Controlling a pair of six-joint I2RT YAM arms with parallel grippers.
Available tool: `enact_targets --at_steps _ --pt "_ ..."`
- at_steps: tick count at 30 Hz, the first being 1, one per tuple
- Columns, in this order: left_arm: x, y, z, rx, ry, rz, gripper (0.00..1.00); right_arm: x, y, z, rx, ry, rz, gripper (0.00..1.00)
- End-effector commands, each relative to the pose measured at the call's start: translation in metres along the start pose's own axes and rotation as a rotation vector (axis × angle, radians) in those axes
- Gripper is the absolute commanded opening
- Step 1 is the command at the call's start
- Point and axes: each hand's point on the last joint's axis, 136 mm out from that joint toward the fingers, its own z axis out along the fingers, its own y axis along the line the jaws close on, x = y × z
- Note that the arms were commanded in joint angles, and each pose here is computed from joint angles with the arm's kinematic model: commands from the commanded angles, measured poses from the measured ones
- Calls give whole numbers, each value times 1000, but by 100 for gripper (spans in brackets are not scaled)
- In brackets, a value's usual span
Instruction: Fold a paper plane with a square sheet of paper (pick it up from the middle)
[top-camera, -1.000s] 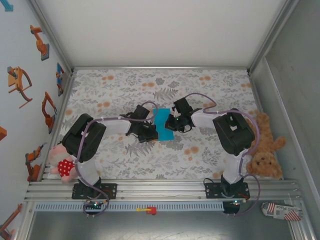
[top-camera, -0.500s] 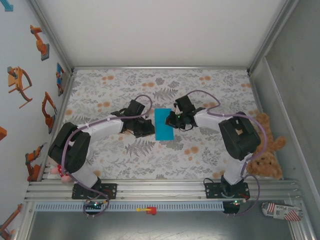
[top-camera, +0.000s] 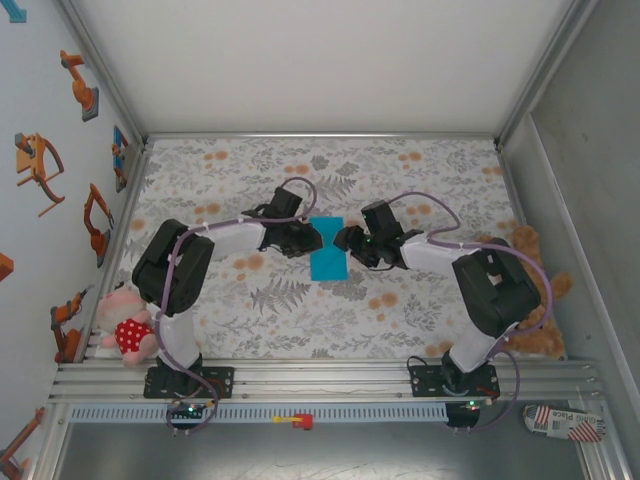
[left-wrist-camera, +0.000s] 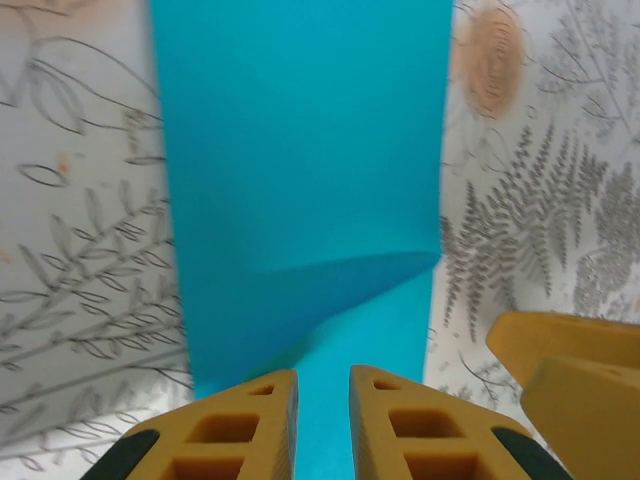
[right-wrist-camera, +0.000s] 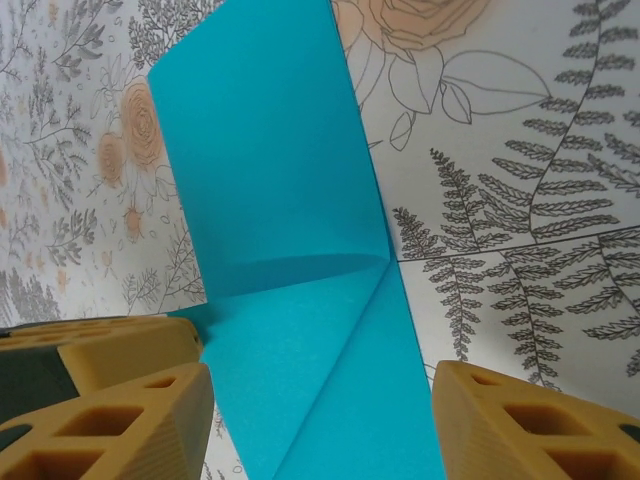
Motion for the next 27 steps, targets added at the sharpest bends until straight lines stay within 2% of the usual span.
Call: enact_targets --at_steps 1,7,14,21,27 --pt "-19 1 -1 25 -40 -25 22 -7 6 3 -36 -23 39 58" --pt "-9 13 14 23 13 -61 22 -5 5 11 -23 -6 49 48" --pt "-1 30 20 -18 29 -104 21 0 3 18 -28 19 65 44" --pt "6 42 24 -40 38 -138 18 5 9 25 -59 41 64 30" --pt "8 46 24 -48 40 -152 18 5 1 29 -34 33 72 29"
